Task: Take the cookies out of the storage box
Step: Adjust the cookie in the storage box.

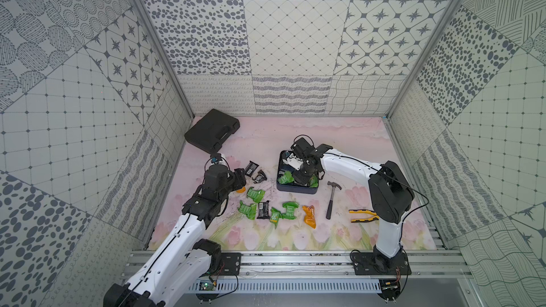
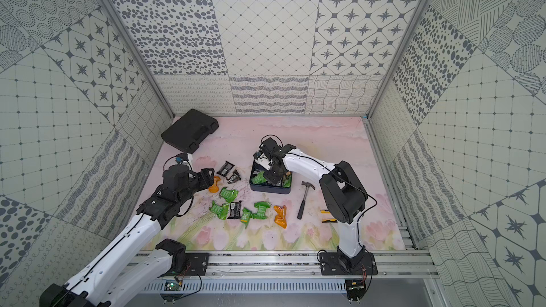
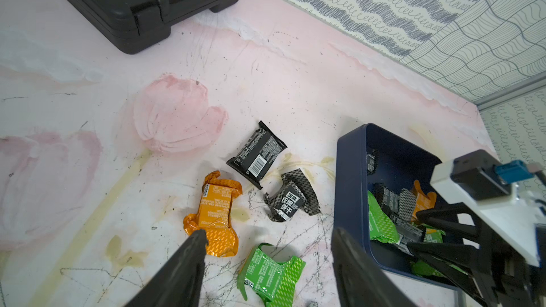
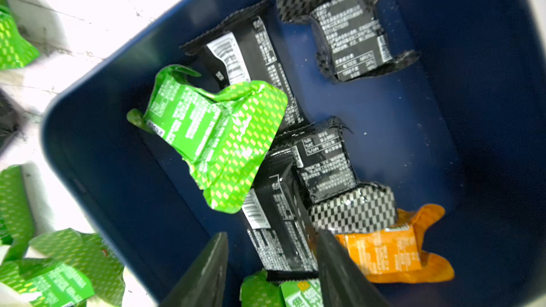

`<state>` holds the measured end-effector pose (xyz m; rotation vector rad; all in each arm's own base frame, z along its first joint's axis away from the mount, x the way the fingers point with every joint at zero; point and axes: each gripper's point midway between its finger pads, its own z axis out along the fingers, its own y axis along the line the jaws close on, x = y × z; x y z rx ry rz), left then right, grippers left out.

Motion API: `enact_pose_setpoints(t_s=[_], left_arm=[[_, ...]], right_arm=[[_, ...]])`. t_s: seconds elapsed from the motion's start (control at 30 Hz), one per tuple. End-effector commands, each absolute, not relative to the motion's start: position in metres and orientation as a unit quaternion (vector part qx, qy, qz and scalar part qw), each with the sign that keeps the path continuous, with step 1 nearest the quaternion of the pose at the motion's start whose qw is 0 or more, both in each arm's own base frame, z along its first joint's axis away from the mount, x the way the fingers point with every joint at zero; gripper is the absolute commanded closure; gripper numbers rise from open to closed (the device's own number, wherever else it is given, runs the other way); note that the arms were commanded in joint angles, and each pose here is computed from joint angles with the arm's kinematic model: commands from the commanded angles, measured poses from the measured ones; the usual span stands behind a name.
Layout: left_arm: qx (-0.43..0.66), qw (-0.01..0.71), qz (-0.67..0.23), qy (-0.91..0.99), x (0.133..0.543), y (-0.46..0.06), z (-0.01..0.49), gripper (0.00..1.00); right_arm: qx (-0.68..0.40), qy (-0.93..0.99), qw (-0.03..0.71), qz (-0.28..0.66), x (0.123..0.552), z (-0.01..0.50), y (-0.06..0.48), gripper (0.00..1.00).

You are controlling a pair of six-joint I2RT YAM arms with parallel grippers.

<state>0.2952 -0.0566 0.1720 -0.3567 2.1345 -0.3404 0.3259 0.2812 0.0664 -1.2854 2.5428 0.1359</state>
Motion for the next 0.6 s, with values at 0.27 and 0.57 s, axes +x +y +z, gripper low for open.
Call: enact_pose_setpoints(t_s=[0.27,0.57], left_arm=[[-0.12,0.456,-0.172,0.865,0.298,-0.069,0.18,0.3],[-0.005,0.392,-0.326,0.86,0.295,-0.139,0.18,0.34]], right_arm=[[-0.431,0.89,0.103,0.107,0.335,0.054,0.288,0.48],[-0.437,0.887,0.068,0.132,0.327,0.043,0.286,0.47]])
